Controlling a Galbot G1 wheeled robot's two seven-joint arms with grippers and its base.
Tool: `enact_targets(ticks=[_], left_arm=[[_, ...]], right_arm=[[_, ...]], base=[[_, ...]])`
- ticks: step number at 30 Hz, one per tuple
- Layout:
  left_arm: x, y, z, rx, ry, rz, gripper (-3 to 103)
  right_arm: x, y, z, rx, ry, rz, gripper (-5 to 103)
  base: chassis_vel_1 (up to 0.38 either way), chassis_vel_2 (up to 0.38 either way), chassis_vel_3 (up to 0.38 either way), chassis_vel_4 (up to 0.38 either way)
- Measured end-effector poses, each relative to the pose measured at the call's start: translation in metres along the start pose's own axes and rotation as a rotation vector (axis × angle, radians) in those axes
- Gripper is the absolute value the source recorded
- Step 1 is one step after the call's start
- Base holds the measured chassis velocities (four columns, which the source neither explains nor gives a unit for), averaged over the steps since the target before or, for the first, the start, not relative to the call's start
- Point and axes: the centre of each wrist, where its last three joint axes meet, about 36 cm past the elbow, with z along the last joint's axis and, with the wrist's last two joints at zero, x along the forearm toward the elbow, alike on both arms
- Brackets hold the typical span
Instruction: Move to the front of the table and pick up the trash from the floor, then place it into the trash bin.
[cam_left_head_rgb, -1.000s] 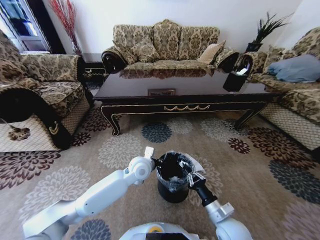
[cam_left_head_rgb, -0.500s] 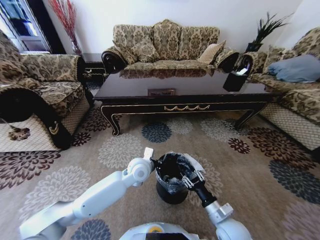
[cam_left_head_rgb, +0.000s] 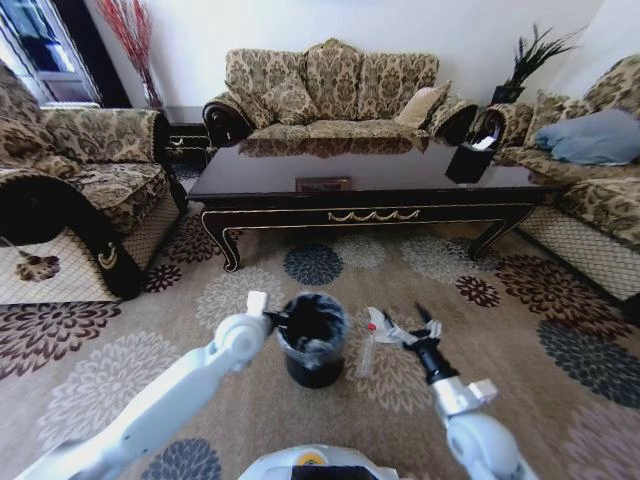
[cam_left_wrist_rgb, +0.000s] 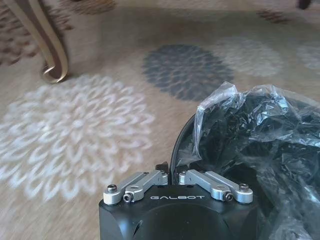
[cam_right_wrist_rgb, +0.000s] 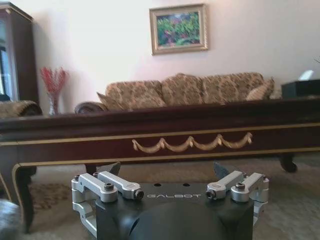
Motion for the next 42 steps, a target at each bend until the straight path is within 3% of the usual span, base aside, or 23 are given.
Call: enact_targets(ticks=[8,13,23,29,42], left_arm=[[0.018,0.034,0.019,0.039,-0.022,-0.089,4],[0.03,0.047,0.026,0.055,-0.028,-0.119,4],[0.05,0.045,0.043,0.069,-0.025,-0.134,4],[0.05,0.038,0.044,0.069,-0.04,-0.12,4],[0.048,0.036,0.043,0.059,-0.048,-0.114,4]], right_arm=[[-0.001,-0.057,0.081,0.034,0.173,0.086,100],[-0.015,-0.067,0.128,0.015,0.247,0.129,100],[-0.054,-0.093,0.193,0.008,0.35,0.197,100],[-0.066,-0.097,0.232,0.054,0.403,0.197,100],[-0.073,-0.106,0.248,0.049,0.438,0.239,100]], base=[[0.0,0.0,0.0,0.0],[0.0,0.0,0.0,0.0],[0.0,0.0,0.0,0.0],[0.0,0.0,0.0,0.0],[0.0,0.0,0.0,0.0]])
